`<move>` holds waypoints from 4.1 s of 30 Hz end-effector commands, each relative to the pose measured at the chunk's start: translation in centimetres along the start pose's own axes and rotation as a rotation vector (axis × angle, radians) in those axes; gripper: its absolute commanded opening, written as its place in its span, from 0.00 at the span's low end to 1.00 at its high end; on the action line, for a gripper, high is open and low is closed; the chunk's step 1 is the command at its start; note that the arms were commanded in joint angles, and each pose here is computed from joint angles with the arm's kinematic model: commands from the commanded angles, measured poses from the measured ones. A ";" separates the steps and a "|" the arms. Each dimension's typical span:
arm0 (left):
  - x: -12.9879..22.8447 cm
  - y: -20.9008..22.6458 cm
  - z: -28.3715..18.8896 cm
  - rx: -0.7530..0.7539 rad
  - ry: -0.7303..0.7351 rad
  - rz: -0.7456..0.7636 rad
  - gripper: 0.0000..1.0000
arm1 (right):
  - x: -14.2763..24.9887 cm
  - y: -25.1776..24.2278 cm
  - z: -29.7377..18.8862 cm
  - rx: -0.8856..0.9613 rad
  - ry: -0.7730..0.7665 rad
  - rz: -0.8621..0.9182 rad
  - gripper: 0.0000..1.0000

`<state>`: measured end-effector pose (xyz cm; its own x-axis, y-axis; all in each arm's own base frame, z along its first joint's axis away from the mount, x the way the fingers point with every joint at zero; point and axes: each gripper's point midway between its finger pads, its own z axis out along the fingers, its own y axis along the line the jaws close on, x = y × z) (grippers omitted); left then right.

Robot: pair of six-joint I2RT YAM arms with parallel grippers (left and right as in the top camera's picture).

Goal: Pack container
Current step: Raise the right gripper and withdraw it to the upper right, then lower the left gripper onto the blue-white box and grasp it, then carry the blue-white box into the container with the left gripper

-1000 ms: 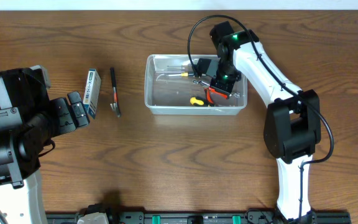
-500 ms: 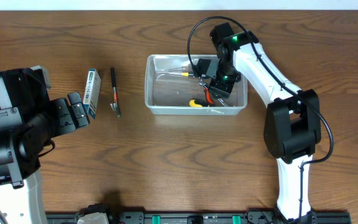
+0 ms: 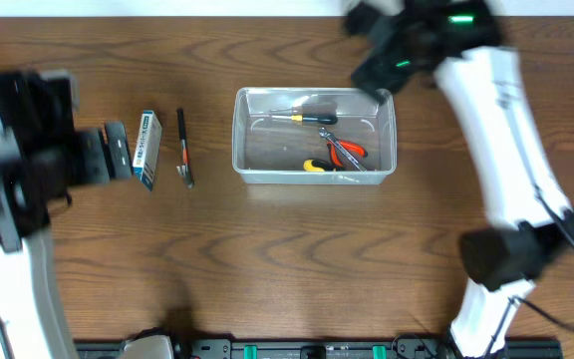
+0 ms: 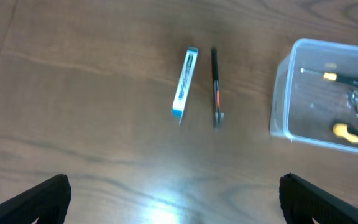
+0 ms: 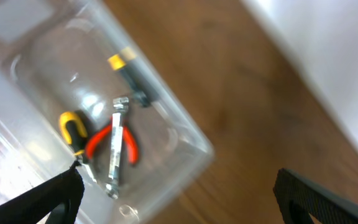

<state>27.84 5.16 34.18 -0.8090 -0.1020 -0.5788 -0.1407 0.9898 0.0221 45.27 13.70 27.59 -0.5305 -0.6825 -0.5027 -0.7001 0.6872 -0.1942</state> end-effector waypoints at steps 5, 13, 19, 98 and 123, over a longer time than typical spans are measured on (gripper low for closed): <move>-2.8 0.4 7.9 0.027 0.172 0.196 0.98 | 5.4 -7.3 -7.0 0.156 -0.022 0.318 0.99; -0.7 0.4 17.1 0.086 0.410 0.290 0.98 | 8.3 -10.4 -8.0 0.207 -0.009 0.423 0.99; 1.6 0.3 21.8 0.115 0.547 0.287 0.98 | 8.2 -10.5 -8.0 0.208 -0.011 0.423 0.99; 10.6 -0.2 36.7 0.126 0.647 0.216 0.51 | 8.4 -10.7 -8.0 0.226 -0.002 0.422 0.99; 8.9 -0.1 34.6 0.117 0.604 0.218 0.15 | 8.4 -10.7 -8.0 0.226 -0.002 0.421 0.99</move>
<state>40.96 7.90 0.01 -0.9949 0.1007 -0.0063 0.1007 0.9949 -0.0086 44.43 -1.15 32.48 -0.7321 -0.3510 -0.5837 -0.3204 0.9337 -0.1596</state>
